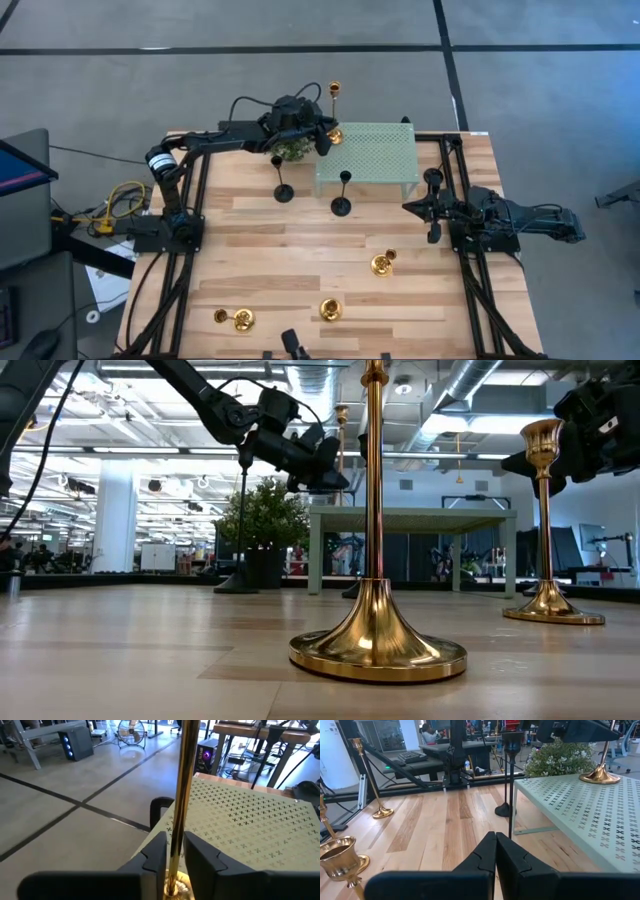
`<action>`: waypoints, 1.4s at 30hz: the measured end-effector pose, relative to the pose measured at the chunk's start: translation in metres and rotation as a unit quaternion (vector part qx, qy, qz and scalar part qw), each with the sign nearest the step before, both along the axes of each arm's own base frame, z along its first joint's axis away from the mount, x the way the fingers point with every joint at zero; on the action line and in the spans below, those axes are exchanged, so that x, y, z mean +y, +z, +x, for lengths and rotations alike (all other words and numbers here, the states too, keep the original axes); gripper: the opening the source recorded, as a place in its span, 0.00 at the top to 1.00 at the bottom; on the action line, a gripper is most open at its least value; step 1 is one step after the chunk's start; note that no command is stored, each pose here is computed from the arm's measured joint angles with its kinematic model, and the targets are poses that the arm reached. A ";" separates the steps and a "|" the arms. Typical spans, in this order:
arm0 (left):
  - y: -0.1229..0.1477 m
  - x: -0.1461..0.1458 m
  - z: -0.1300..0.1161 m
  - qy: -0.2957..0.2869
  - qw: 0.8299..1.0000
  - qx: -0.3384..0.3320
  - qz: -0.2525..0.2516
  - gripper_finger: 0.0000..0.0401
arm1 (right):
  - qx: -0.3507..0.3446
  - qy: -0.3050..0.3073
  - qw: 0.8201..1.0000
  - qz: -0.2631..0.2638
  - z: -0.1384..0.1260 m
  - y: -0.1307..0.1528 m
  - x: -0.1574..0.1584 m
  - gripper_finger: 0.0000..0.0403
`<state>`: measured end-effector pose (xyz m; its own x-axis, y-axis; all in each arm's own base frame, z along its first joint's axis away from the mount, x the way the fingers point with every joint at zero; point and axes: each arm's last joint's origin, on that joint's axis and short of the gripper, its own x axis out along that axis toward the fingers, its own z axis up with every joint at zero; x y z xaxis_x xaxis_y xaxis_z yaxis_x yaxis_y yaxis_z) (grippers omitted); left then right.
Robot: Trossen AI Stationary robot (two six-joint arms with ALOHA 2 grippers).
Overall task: Pick & Place candle stick holders
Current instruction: Put the gold candle holder on the shelf
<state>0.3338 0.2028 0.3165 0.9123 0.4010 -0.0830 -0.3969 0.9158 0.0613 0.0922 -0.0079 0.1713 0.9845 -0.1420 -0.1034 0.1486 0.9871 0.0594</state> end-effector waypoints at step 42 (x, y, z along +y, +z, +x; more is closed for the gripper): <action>0.075 -0.059 -0.057 -0.026 1.000 -0.016 0.008 0.48 | -0.001 0.001 1.000 0.007 0.000 0.000 0.000 1.00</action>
